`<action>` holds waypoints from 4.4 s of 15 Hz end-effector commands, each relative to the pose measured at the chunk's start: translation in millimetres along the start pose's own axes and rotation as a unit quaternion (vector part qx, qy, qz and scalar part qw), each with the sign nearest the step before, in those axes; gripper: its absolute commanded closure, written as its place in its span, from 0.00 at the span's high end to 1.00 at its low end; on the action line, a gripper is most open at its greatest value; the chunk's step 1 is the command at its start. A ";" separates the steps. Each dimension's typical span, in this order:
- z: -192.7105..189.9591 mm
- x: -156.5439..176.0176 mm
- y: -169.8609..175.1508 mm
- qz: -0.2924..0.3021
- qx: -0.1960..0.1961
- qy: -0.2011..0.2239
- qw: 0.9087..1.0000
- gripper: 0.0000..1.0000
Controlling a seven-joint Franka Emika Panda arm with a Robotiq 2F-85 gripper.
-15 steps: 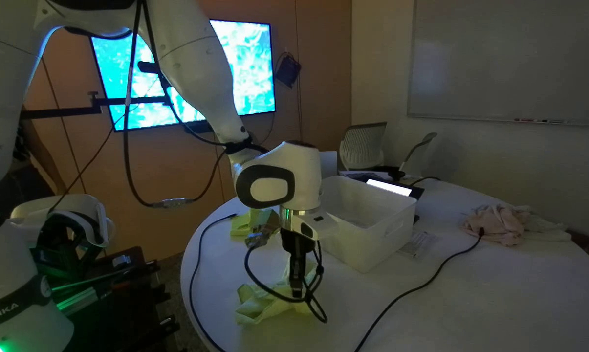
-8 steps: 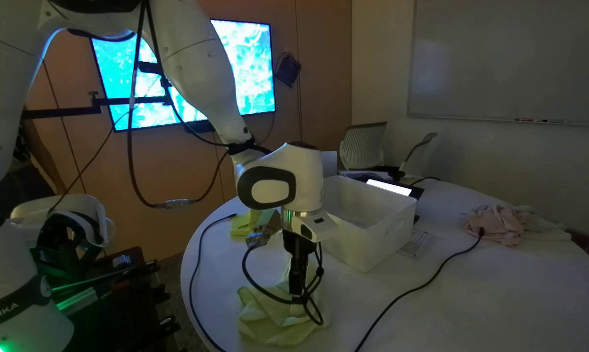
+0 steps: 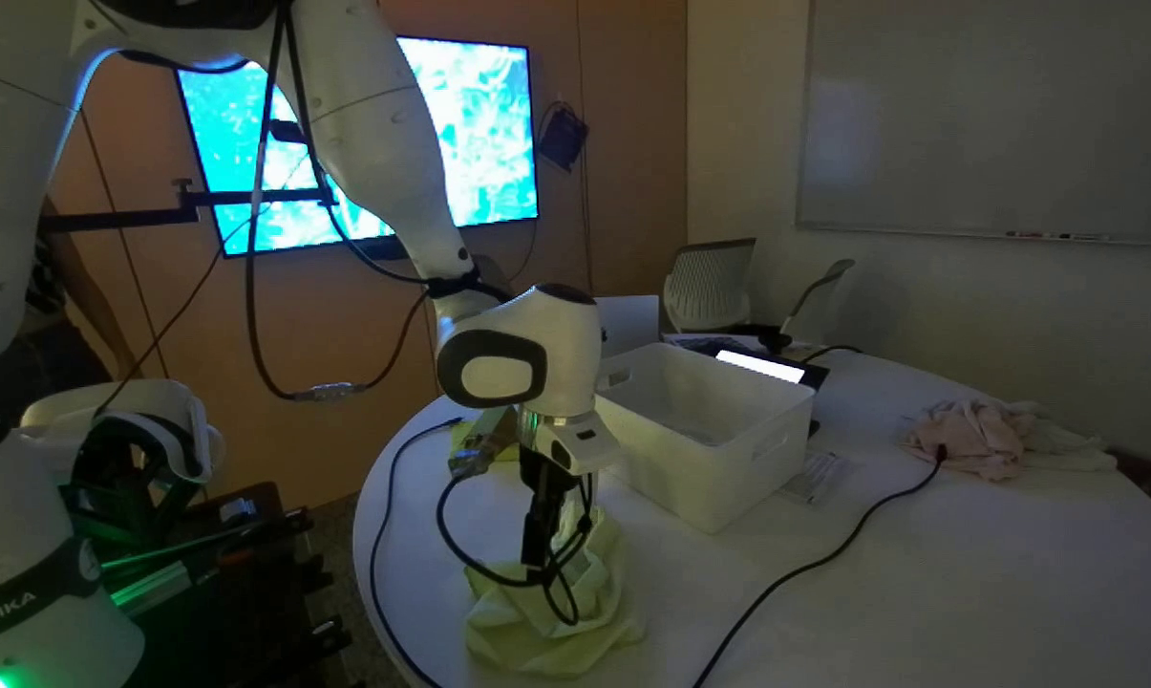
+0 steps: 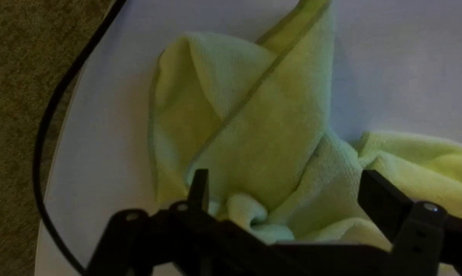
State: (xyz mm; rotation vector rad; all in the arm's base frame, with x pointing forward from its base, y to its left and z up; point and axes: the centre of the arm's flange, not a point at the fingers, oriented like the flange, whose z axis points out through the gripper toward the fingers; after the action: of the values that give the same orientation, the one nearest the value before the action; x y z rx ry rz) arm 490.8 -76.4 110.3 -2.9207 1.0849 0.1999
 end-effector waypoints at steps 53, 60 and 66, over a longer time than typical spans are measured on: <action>81.2 32.7 50.9 -0.138 0.103 -0.045 0.984 1.00; 62.8 28.1 44.0 -0.146 0.100 -0.033 0.984 1.00; 50.9 23.3 43.5 -0.147 0.091 -0.025 0.985 1.00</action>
State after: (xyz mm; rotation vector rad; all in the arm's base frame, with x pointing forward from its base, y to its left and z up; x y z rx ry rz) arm 479.2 -126.2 40.6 -2.8180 0.6343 0.1894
